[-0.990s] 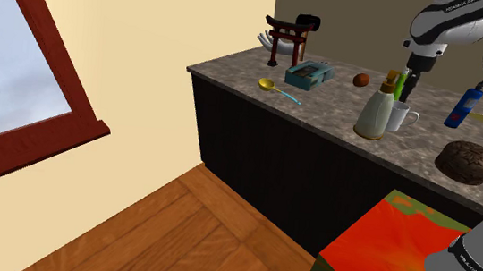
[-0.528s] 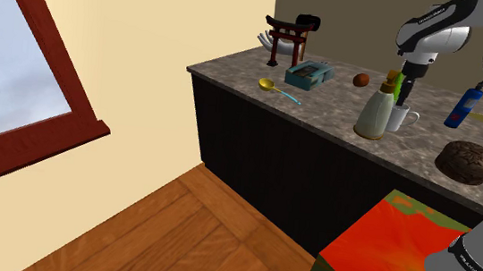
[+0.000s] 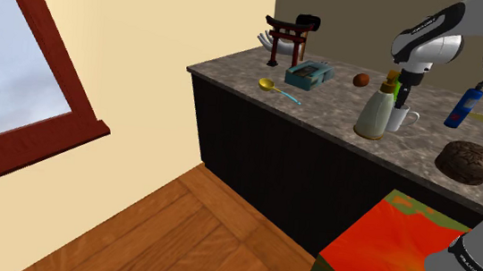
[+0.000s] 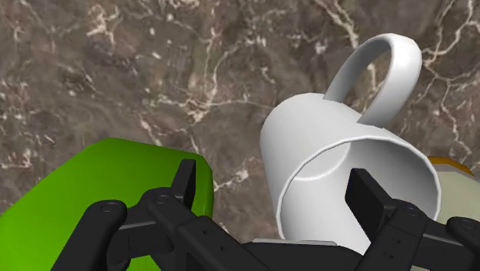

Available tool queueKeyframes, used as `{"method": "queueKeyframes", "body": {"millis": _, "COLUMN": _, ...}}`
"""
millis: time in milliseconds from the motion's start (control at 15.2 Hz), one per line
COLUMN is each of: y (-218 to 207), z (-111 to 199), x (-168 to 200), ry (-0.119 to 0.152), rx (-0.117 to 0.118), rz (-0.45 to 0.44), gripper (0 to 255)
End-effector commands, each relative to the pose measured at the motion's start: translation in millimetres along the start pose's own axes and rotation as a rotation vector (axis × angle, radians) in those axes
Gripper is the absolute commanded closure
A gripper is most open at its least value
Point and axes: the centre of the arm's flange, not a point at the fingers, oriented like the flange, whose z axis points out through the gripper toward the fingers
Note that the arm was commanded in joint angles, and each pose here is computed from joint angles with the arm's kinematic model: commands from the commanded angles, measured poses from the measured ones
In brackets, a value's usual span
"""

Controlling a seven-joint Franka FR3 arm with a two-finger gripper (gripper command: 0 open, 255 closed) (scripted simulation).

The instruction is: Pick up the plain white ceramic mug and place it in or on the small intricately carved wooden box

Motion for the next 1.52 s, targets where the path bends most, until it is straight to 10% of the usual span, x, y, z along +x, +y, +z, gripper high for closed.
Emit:
{"method": "queueKeyframes", "body": {"millis": 0, "y": -1, "z": 2, "x": 0, "ry": -0.002, "rx": 0.003, "rz": 0.000, "gripper": 0}}
{"method": "queueKeyframes", "body": {"millis": 264, "y": -1, "z": 2, "x": 0, "ry": -0.002, "rx": 0.003, "rz": 0.000, "gripper": 0}}
{"method": "queueKeyframes", "body": {"millis": 330, "y": -1, "z": 3, "x": 0, "ry": -0.002, "rx": 0.003, "rz": 0.000, "gripper": 255}}
{"method": "queueKeyframes", "body": {"millis": 1452, "y": 0, "z": -40, "x": -2, "ry": -0.002, "rx": 0.003, "rz": 0.000, "gripper": 255}}
